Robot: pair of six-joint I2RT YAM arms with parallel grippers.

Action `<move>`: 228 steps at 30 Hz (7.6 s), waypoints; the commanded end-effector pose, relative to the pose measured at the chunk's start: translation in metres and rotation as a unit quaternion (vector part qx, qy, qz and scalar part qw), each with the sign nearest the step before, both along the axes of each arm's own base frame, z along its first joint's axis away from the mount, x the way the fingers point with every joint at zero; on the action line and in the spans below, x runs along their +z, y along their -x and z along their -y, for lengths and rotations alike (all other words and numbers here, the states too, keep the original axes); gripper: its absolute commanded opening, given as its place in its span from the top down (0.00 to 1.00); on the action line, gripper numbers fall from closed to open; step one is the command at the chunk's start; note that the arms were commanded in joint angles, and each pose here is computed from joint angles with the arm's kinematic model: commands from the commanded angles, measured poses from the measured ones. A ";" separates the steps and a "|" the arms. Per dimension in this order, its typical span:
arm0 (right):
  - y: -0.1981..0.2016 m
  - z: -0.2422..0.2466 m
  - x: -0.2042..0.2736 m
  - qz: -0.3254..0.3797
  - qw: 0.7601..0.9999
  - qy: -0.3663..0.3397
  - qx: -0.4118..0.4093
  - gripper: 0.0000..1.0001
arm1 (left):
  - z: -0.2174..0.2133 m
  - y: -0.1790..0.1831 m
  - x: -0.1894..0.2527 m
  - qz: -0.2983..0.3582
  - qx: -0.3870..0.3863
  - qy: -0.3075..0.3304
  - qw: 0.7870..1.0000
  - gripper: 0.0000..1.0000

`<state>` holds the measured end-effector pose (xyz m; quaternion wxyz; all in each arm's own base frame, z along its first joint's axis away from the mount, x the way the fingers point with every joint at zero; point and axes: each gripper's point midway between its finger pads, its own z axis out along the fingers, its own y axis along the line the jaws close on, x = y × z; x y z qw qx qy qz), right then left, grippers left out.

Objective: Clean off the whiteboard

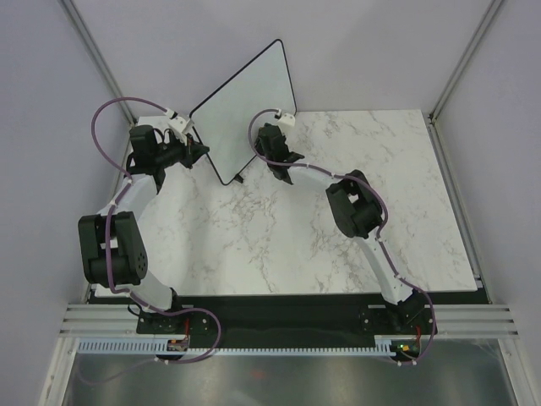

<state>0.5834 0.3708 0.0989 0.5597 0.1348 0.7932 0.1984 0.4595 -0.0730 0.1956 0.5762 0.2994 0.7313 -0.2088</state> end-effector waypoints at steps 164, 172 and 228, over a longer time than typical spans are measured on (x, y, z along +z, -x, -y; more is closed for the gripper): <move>0.102 0.322 -0.032 -0.260 0.922 0.280 -0.065 1.00 | -0.101 -0.001 -0.016 -0.133 0.098 -0.049 0.985 0.98; 0.116 0.366 -0.042 -0.297 0.916 0.259 -0.083 1.00 | -0.106 -0.010 -0.004 -0.124 0.105 -0.047 0.986 0.98; 0.124 0.373 -0.056 -0.308 0.922 0.220 -0.085 0.11 | -0.110 -0.001 0.011 -0.096 0.103 -0.042 0.989 0.25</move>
